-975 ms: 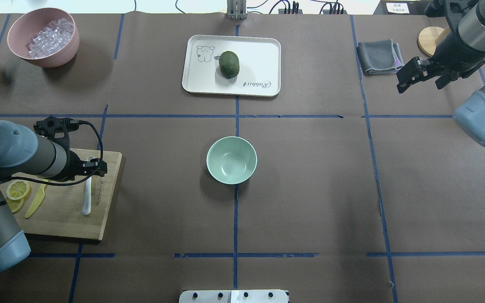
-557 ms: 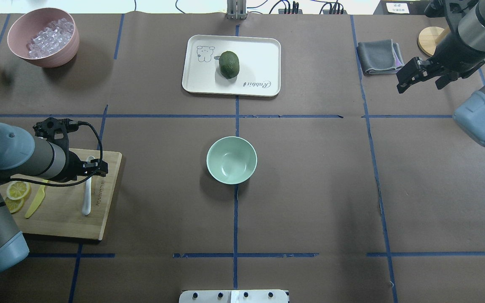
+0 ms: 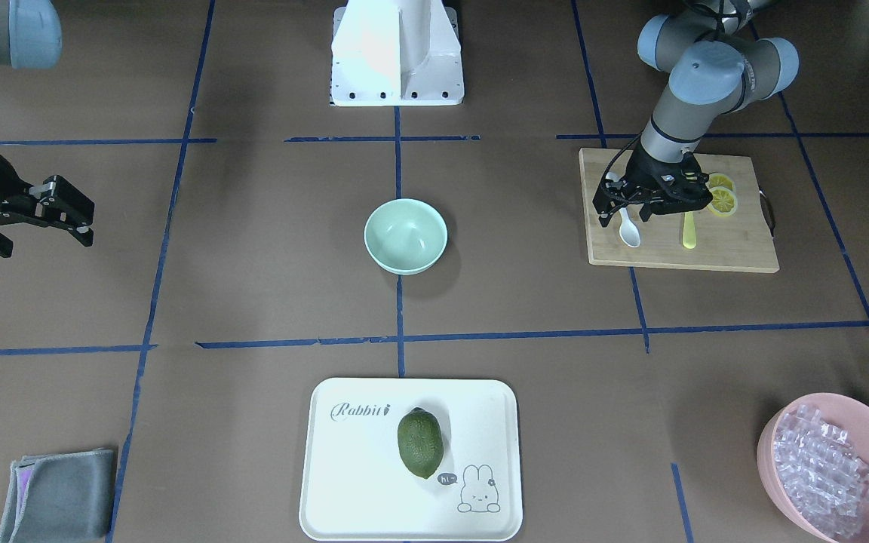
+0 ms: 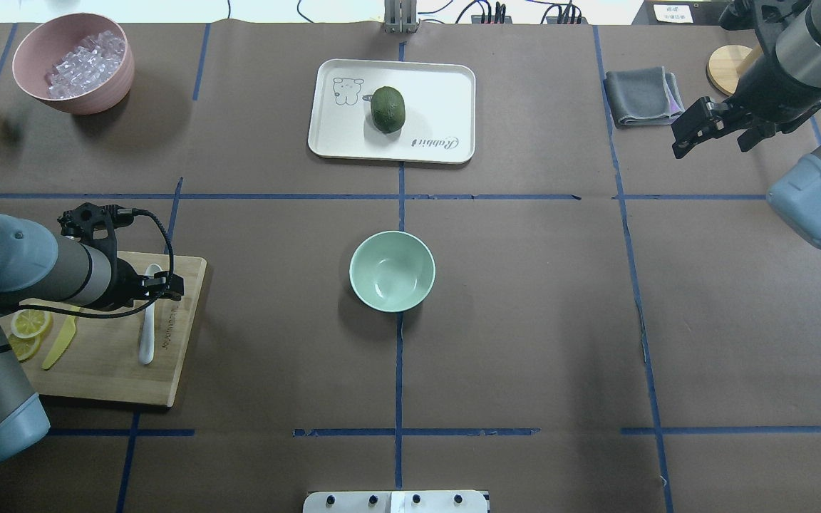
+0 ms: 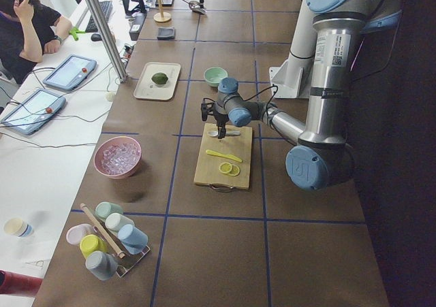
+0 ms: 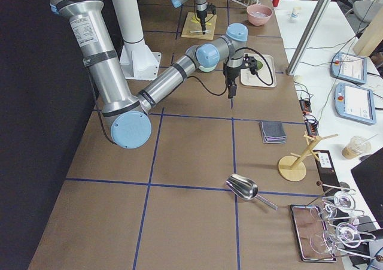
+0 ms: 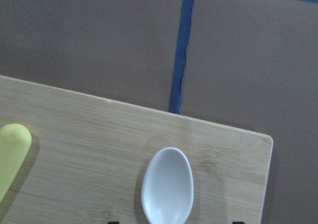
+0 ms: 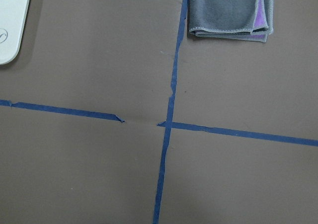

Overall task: Place spoon in bowl
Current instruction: 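Lower the left gripper and close it on the white spoon handle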

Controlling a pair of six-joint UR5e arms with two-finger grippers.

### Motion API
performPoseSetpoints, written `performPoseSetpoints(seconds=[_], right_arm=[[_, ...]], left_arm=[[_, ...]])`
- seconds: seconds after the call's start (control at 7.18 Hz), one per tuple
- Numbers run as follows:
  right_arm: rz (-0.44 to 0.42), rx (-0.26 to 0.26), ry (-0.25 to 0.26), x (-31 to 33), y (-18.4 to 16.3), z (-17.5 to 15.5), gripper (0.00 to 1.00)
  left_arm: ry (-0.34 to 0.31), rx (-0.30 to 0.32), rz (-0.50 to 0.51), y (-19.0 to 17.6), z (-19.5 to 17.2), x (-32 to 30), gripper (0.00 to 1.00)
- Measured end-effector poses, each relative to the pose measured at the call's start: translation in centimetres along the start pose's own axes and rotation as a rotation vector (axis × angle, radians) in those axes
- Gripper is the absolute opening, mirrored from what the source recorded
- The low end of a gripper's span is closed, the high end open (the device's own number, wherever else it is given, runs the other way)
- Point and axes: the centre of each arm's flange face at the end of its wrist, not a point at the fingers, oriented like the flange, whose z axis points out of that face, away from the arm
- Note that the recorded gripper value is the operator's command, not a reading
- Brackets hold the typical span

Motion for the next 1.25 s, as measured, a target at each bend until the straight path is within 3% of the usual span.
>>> performPoseSetpoints(seconds=[1.25], right_arm=[[0.010,-0.002,0.002,0.2,0.1,0.1,1.00]], left_arm=[[-0.014,-0.022,0.009,1.6,0.1,-0.6,0.69]])
